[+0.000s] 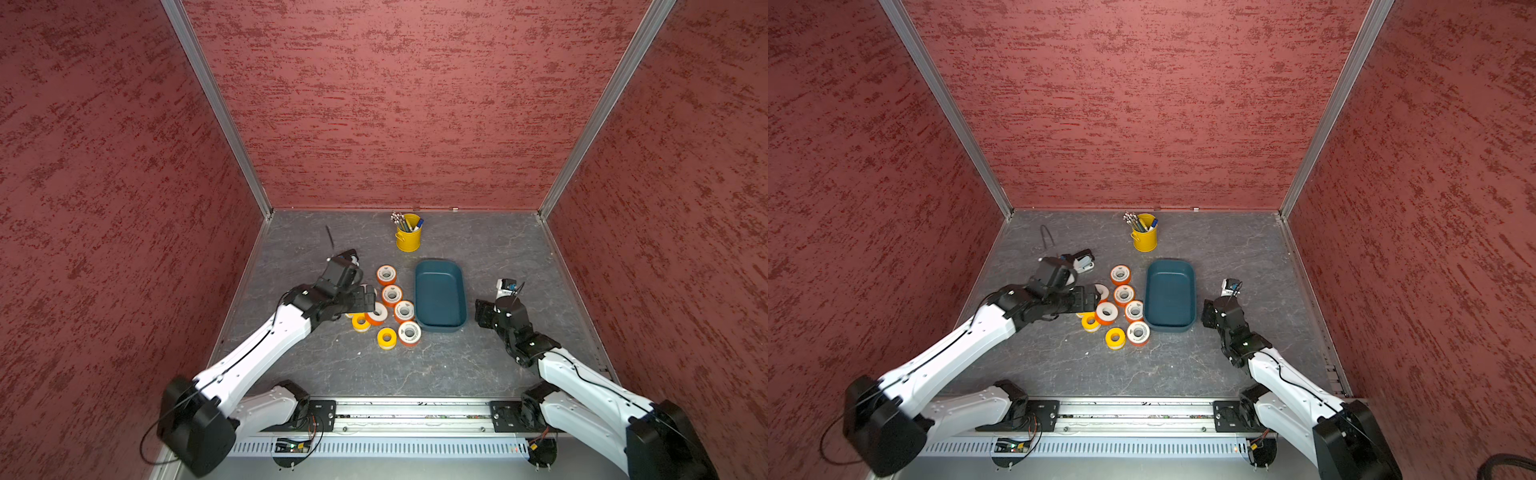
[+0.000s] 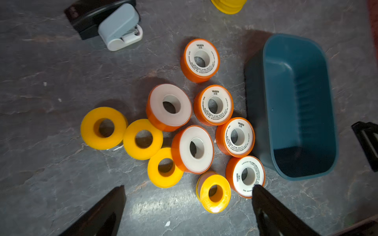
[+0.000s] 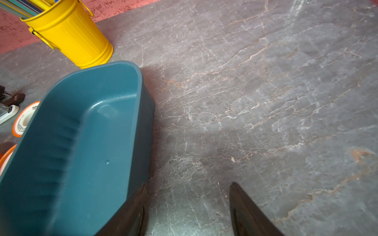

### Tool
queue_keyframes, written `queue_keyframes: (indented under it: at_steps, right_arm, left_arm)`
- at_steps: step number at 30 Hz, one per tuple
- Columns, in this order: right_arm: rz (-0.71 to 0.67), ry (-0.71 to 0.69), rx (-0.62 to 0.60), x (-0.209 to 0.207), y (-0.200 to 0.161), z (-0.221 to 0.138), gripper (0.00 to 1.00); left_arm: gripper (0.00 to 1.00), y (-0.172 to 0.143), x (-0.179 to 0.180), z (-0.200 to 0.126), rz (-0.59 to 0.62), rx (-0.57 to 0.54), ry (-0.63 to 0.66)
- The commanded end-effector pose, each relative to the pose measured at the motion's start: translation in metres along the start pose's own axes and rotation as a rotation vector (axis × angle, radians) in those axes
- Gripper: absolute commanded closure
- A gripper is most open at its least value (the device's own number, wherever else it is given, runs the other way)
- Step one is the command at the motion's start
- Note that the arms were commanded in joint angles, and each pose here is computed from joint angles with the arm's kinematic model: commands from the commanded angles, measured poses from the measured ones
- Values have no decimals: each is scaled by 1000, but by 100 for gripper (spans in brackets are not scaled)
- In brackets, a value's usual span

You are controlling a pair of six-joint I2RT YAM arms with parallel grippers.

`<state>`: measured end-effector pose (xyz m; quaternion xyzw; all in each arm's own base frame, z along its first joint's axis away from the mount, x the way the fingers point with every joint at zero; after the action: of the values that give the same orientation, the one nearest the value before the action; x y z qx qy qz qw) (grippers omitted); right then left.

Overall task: Put the sealing tape into the storage box
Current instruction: Pick up the sealing tape at the center of the board.

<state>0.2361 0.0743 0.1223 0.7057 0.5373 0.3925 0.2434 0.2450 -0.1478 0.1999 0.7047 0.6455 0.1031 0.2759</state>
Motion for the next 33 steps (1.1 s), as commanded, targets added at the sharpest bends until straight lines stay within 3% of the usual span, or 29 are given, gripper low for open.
queue_keyframes:
  at_steps: [1,8,16,33]
  right_arm:
    - [19,36,-38,10,13,-2,35]
    - [14,30,-24,11,12,2,35]
    - [2,20,1,14,11,9,35]
    - [-3,15,14,14,10,11,33]
  left_arm:
    - [0,35,-17,17,26,-87,-5]
    - [0,80,-43,83,122,30,27]
    - [0,107,-33,141,121,125,89]
    - [0,86,-28,195,152,232,206]
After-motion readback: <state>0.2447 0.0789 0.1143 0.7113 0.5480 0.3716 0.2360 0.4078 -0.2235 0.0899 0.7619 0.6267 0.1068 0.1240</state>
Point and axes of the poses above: each gripper's point midway between its finger pads, its own z axis out along the fingers, its own x axis along the line the jaws close on, y = z × x, the point moved 6 cm from there along -z, back along the fingers, and after that the axes turned 4 degrees about z, right-handed, at the moved point
